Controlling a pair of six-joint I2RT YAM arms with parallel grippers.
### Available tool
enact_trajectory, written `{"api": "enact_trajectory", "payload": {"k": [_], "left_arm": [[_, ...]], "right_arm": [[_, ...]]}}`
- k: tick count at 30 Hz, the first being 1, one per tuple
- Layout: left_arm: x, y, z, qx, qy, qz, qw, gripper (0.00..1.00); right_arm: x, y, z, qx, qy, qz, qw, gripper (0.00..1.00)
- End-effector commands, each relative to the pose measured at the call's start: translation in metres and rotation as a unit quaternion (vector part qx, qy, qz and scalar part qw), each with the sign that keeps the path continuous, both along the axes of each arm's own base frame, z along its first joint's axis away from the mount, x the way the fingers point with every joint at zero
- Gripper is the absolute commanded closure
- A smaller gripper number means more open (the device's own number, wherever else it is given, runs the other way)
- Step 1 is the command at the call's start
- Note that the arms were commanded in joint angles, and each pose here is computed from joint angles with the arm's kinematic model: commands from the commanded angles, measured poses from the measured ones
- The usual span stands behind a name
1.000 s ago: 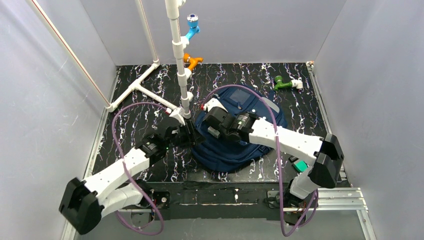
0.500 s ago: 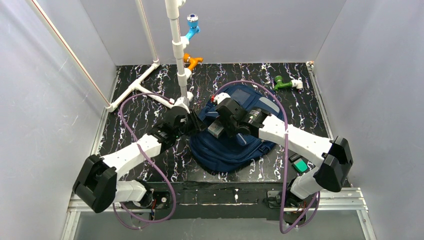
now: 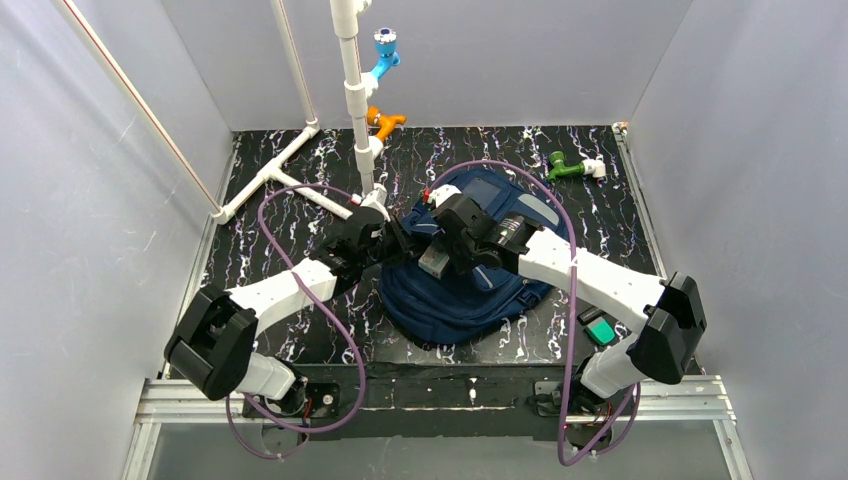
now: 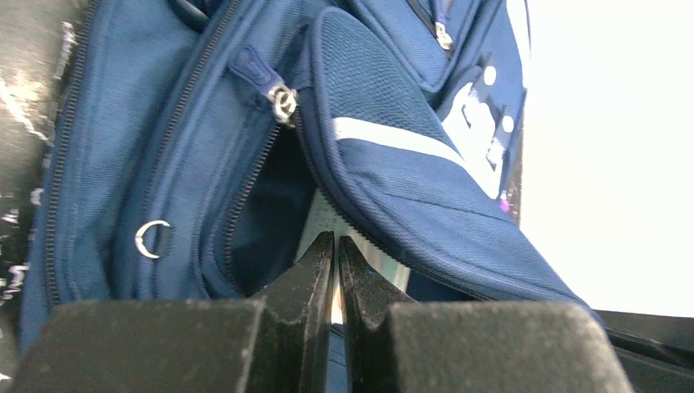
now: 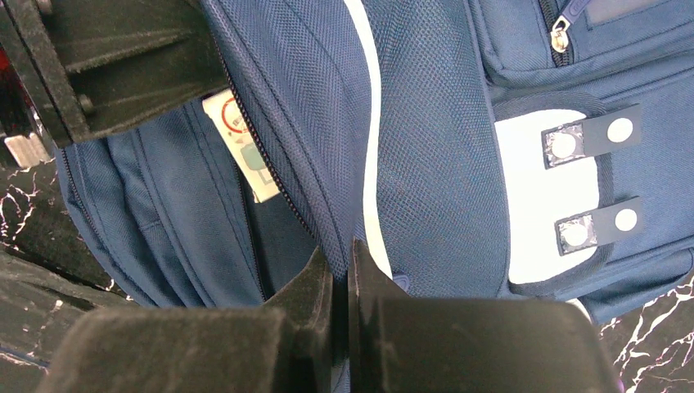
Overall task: Pack the student bag
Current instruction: Place the stationery in the student bag, then pick up the stationery from the corner of the board.
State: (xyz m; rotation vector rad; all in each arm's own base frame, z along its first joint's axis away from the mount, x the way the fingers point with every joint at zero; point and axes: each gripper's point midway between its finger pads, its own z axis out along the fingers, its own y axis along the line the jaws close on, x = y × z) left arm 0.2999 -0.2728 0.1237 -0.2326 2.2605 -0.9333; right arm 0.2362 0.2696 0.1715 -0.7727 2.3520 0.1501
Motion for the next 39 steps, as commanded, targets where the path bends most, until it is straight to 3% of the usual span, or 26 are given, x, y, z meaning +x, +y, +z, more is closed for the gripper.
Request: {"api": "enact_trajectory", "payload": {"k": [1, 8, 18, 22, 25, 29, 30, 32, 33, 37, 39], "left_arm": [[-0.021, -0.023, 0.019, -0.074, 0.021, -0.028, 0.997, 0.94], [-0.035, -0.064, 0.012, -0.140, 0.077, -0.063, 0.985, 0.93], [-0.036, -0.118, 0.010, -0.175, 0.091, -0.089, 0.976, 0.91], [-0.033, -0.129, 0.013, -0.195, 0.100, -0.099, 0.971, 0.90], [-0.038, -0.115, 0.016, -0.191, 0.083, -0.087, 0.974, 0.88], [-0.055, -0.083, 0.022, -0.185, 0.063, -0.068, 0.978, 0.69], [-0.060, -0.077, 0.022, -0.183, 0.062, -0.067, 0.979, 0.64], [-0.070, -0.065, 0.024, -0.176, 0.052, -0.071, 0.980, 0.58], [-0.074, -0.058, 0.020, -0.167, 0.050, -0.069, 0.982, 0.58], [-0.092, -0.034, 0.023, -0.145, 0.028, -0.075, 0.986, 0.55], [-0.101, -0.022, 0.025, -0.127, 0.018, -0.079, 0.989, 0.53]], "right_arm": [[0.014, 0.025, 0.044, 0.084, -0.042, -0.001, 0.996, 0.99], [0.014, 0.028, 0.049, 0.095, -0.040, 0.005, 0.995, 0.99], [0.013, 0.023, 0.056, 0.103, -0.044, 0.001, 0.994, 0.99], [0.013, 0.018, 0.054, 0.099, -0.044, -0.003, 0.994, 0.99], [0.014, 0.011, 0.051, 0.088, -0.047, -0.010, 0.995, 0.99], [0.015, 0.003, 0.046, 0.067, -0.052, -0.012, 0.996, 0.98], [0.015, 0.002, 0.043, 0.063, -0.049, -0.011, 0.997, 0.92], [0.012, 0.002, 0.038, 0.059, -0.039, -0.007, 0.997, 0.69], [0.010, 0.002, 0.034, 0.057, -0.033, -0.006, 0.998, 0.63], [0.004, -0.009, 0.026, 0.038, -0.020, -0.010, 0.999, 0.56], [0.001, -0.015, 0.033, 0.039, -0.024, -0.015, 0.999, 0.48]]}}
